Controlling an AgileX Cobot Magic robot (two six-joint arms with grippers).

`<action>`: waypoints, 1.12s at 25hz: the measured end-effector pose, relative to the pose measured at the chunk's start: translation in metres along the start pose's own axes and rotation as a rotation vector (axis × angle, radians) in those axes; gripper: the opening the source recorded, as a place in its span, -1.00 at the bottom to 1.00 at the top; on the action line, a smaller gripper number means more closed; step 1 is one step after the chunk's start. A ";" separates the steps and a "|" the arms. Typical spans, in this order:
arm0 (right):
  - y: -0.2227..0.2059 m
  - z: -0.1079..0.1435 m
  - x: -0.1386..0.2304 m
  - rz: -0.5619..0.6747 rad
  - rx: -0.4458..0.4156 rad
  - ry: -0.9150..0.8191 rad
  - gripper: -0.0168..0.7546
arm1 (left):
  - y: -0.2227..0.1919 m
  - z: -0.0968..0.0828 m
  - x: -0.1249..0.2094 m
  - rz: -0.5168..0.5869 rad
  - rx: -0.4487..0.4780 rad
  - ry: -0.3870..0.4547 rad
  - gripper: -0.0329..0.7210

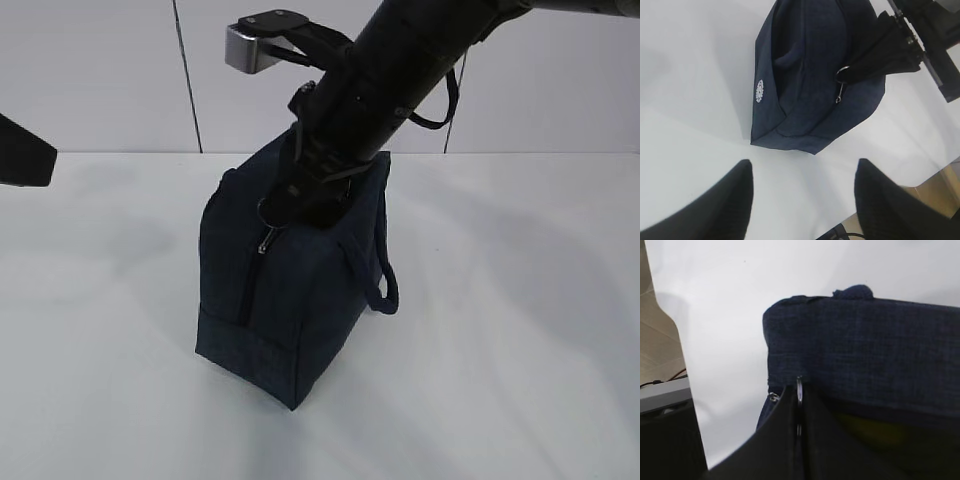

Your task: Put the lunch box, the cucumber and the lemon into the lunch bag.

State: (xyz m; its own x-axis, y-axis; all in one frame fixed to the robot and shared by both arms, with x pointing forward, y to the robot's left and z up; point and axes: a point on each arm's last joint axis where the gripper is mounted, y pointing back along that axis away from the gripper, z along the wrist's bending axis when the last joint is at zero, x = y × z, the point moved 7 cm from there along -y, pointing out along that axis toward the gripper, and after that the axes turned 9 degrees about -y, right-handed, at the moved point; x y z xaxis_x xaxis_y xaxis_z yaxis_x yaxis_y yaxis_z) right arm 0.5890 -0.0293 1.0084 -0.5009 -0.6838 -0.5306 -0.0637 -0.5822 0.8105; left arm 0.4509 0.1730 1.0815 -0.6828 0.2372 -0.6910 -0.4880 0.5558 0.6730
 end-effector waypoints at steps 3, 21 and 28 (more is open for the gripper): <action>0.000 -0.003 -0.002 -0.014 0.016 -0.001 -0.90 | -0.001 0.000 0.000 0.002 0.000 0.001 0.28; 0.010 0.002 -0.013 -0.067 -0.020 -0.017 -0.90 | -0.019 0.010 -0.007 0.001 -0.011 -0.088 0.28; 0.010 0.002 -0.013 -0.069 -0.023 -0.007 -0.90 | -0.038 0.011 0.001 -0.078 0.020 -0.219 0.28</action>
State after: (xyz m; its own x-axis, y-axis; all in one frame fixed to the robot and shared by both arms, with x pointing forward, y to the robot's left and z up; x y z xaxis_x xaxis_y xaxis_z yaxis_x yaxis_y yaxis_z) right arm 0.5928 -0.0255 1.0243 -0.5021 -0.6385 -0.5833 -0.0787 -0.6380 0.7660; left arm 0.4750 0.1613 1.0527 -0.5081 0.3590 -0.7829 -0.5224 0.5942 0.6115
